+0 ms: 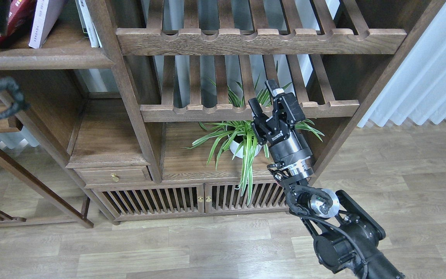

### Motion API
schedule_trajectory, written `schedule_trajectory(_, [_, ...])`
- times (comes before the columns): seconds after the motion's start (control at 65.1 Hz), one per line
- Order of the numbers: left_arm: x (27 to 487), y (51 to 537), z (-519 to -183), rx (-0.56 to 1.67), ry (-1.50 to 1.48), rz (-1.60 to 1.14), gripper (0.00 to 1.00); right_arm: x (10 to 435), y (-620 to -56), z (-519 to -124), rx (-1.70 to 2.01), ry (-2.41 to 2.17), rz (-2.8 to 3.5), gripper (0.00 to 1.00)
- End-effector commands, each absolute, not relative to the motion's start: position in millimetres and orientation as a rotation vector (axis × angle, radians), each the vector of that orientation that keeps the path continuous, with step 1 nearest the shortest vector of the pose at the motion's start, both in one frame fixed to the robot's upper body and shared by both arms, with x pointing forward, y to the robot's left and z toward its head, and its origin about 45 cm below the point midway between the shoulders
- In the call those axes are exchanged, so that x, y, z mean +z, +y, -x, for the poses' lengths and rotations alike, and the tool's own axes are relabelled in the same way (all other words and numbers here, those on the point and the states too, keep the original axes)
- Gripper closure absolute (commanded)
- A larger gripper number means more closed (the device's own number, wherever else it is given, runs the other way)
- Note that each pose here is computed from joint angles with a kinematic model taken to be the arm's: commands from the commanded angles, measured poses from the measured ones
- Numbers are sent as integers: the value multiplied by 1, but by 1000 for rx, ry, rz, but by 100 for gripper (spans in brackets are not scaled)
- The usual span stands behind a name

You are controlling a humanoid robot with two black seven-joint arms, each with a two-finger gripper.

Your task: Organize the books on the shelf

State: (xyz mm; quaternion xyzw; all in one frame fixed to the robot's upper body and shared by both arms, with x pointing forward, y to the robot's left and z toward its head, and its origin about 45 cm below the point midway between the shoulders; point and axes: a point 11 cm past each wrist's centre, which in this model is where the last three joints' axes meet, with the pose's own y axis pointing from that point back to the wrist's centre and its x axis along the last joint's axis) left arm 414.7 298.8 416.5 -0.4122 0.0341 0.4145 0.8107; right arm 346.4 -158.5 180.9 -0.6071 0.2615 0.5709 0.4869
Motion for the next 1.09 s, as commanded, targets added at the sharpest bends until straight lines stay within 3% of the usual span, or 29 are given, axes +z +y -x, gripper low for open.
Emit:
schedule_trajectory(0.0, [368,286,-399,844,196,895,1,179,-155,-345,1395,639,1498,9])
schedule_trajectory(0.215, [302,224,-376,797,460,979,1,176,-152,-343,1399,652,1530,2])
schedule_trajectory(0.507, [215,166,-331,763,758,801,0,176,-152,-343,1397,654,1537,1])
schedule_trajectory(1.076, [194,150,-318,739,837,731,0,169,-138,-334,1436,647,1591,1])
